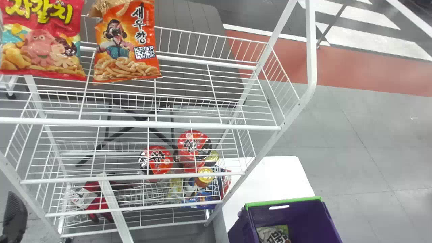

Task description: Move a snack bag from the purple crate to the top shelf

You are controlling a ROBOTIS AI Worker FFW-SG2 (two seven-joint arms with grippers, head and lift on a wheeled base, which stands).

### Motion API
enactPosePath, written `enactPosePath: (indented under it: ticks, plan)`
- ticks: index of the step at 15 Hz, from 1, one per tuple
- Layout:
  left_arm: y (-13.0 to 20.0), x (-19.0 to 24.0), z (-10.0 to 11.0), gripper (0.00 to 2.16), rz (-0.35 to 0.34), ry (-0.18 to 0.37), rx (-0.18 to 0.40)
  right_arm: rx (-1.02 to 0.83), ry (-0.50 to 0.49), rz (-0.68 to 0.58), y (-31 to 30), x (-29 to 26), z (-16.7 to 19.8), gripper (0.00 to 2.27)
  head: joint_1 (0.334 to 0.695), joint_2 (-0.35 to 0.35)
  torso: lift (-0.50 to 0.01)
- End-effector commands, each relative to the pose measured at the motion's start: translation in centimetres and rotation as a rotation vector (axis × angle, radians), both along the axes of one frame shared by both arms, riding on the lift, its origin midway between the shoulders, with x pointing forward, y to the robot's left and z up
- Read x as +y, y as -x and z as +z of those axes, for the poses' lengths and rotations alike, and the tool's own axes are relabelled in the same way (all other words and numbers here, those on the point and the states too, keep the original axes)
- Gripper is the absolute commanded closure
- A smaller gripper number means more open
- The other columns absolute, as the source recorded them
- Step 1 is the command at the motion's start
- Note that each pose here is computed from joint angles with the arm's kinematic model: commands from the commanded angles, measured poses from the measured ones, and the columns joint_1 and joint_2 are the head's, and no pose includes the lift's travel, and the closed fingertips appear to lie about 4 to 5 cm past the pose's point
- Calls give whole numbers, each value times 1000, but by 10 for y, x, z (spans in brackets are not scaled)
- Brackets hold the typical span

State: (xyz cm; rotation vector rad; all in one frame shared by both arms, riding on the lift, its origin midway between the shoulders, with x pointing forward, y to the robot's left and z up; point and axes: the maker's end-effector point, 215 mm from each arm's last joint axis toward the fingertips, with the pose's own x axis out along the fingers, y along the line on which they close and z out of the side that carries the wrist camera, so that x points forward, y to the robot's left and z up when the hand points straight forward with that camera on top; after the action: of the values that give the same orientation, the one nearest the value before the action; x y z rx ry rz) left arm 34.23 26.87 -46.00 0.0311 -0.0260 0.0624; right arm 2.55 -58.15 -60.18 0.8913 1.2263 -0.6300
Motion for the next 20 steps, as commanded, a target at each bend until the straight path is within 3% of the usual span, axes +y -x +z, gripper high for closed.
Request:
enactPosePath:
  ticks: [1,20]
  plan:
    - [0,-2,0,80,-3,3,0,3,1,5,-1,-1,0,2250,695,-350,-86]
    - [9,-9,-1,80,-14,-4,8,-9,8,18,0,-2,-1,2250,695,-350,-11]
